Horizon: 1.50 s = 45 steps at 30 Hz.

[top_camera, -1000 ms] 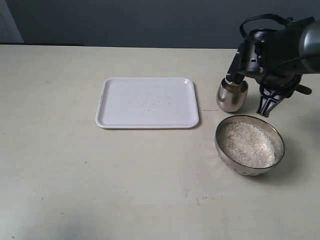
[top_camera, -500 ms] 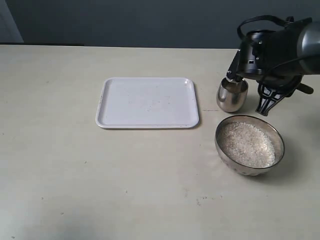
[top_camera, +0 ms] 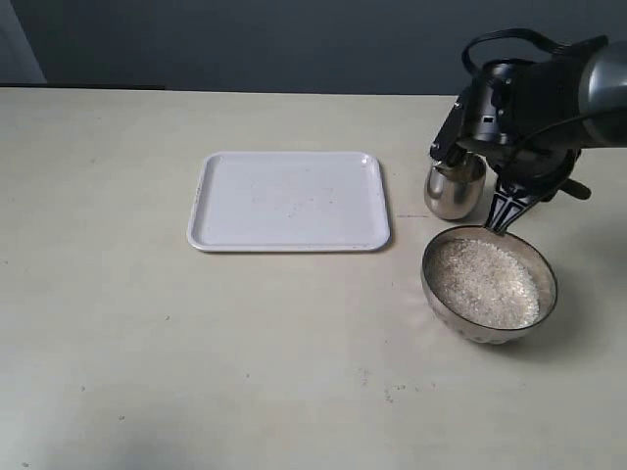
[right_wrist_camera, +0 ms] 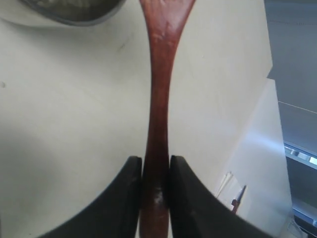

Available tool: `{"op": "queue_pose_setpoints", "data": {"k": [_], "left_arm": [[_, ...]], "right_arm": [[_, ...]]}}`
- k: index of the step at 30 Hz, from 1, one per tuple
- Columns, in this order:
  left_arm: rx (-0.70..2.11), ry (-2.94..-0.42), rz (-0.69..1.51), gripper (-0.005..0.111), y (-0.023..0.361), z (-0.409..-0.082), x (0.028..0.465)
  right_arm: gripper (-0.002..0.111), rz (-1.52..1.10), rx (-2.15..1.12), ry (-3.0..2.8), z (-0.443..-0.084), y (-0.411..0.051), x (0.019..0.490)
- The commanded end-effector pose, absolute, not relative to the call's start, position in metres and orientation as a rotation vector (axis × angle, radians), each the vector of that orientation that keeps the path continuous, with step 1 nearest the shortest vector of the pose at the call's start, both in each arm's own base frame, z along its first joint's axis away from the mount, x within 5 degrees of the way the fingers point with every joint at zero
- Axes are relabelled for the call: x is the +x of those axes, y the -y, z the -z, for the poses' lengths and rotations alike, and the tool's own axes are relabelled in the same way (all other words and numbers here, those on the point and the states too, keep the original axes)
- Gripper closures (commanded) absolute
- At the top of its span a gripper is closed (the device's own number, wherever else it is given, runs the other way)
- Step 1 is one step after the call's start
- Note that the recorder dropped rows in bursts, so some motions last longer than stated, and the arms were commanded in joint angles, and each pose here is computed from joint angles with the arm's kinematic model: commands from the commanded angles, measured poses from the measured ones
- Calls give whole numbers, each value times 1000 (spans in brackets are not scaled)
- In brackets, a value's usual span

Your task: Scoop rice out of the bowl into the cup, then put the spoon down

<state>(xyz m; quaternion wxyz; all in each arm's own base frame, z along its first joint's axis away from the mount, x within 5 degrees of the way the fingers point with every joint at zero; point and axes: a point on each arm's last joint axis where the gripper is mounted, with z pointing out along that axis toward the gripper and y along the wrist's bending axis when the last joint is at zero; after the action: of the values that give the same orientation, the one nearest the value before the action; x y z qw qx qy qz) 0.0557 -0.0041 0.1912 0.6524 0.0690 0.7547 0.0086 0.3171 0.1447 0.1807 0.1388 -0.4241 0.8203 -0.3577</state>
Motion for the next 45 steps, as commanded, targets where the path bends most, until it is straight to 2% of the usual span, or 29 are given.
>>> {"op": "queue_pose_setpoints", "data": {"k": [1, 11, 21, 25, 35, 45], "left_arm": [[156, -1694, -10, 106, 5, -193, 56], [156, -1694, -10, 106, 5, -193, 56], [156, -1694, -10, 106, 5, -193, 56], [156, -1694, -10, 106, 5, -193, 56], [156, -1694, -10, 106, 5, -193, 56], [156, -1694, -10, 106, 5, -193, 56]], "right_arm": [[109, 1025, -1239, -2387, -178, -145, 316], [109, 1039, -1233, -2390, -180, -144, 315], [109, 855, -1130, -2402, -205, -147, 307], [109, 761, -1180, -2383, -212, -153, 303], [109, 463, -1331, -2187, -233, -208, 304], [109, 335, -1537, -2117, -211, -267, 315]]}}
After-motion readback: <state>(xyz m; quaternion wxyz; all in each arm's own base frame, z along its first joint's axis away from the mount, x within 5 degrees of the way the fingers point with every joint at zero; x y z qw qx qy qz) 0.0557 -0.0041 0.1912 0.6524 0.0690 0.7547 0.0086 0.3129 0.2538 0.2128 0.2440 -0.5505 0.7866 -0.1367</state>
